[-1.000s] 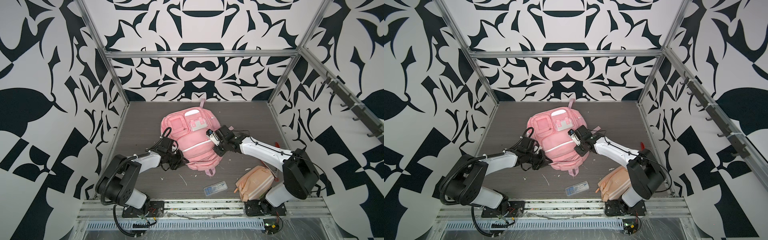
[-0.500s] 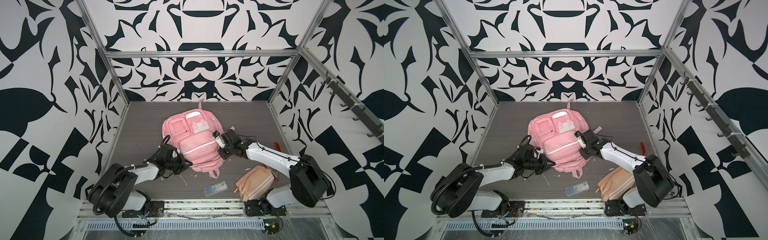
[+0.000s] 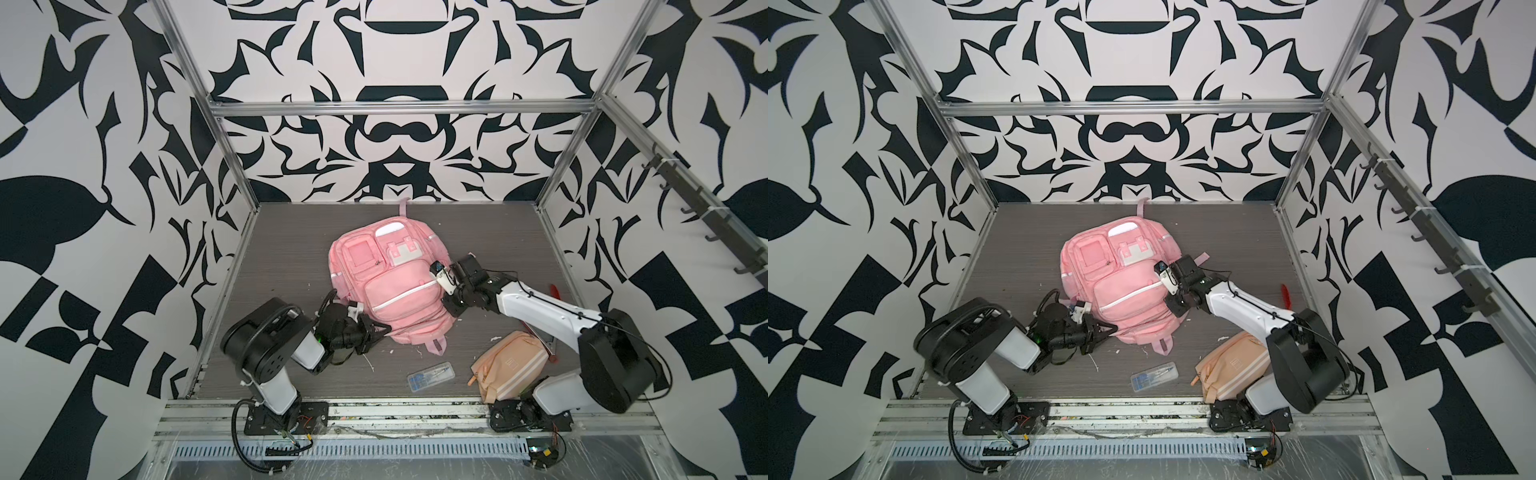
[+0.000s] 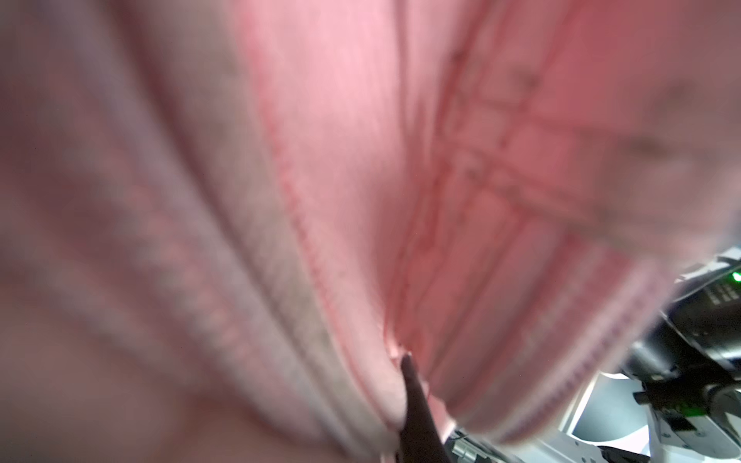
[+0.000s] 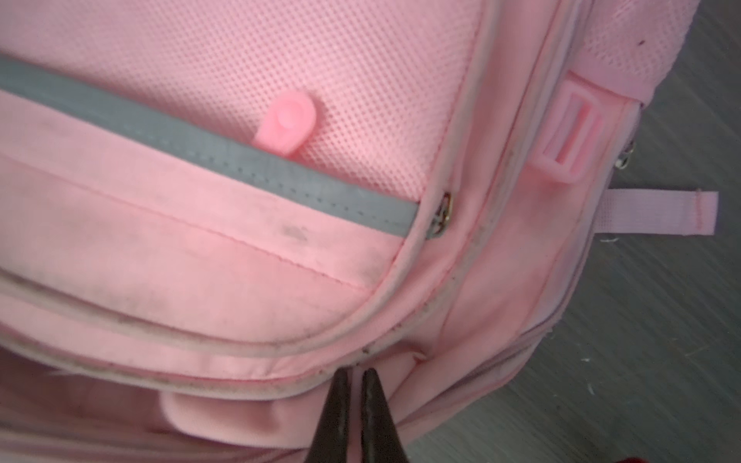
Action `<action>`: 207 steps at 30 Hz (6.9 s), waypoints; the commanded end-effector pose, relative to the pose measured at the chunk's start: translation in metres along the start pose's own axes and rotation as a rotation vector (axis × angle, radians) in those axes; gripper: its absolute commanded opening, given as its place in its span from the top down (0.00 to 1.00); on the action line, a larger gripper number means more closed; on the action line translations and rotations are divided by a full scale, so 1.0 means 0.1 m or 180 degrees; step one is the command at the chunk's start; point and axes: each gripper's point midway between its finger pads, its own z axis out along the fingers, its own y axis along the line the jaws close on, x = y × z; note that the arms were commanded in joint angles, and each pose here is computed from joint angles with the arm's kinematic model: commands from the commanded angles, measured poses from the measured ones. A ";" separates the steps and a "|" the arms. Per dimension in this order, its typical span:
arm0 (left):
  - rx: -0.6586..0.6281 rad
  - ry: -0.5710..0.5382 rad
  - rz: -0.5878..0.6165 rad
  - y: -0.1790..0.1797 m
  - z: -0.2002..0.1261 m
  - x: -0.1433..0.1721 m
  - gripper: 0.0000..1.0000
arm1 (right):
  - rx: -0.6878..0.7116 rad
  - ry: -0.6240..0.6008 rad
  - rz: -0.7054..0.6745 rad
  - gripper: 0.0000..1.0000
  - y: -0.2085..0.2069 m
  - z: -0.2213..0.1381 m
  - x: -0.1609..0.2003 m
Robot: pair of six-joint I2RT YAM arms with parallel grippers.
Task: Pack books, pencil case, and school supplies into a backpack
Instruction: Unzip the student bag at the center of the table.
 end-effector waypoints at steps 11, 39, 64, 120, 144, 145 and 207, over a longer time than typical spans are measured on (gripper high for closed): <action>-0.1021 0.0288 0.0844 -0.62 -0.57 0.30 0.01 | -0.0361 -0.0639 -0.0350 1.00 -0.33 0.04 -1.02; -0.2213 -0.0501 0.1756 -1.03 -0.75 -3.66 0.01 | -0.0189 -0.0499 -0.0545 1.00 -0.44 0.08 -1.06; -0.2365 0.0339 0.1221 -0.19 -0.81 -2.06 1.00 | 0.0141 -0.0564 -0.0327 1.00 -0.95 0.25 -1.48; -0.3655 -0.0375 0.1634 -0.63 -1.81 -0.97 0.00 | -0.0064 -0.0774 0.0056 1.00 -0.75 0.00 -0.97; -0.1887 0.0393 0.1986 -1.18 1.00 -0.20 0.23 | -0.0131 -0.0918 0.0451 1.00 -0.87 -0.15 -0.87; -0.1826 0.0389 0.1947 -1.18 1.01 -0.24 0.25 | -0.0137 -0.0897 0.0456 1.00 -0.86 -0.14 -0.85; -0.0265 -0.1976 -0.0355 -1.81 -0.28 -2.44 1.00 | -0.0573 -0.0984 0.0410 1.00 0.46 0.09 -0.92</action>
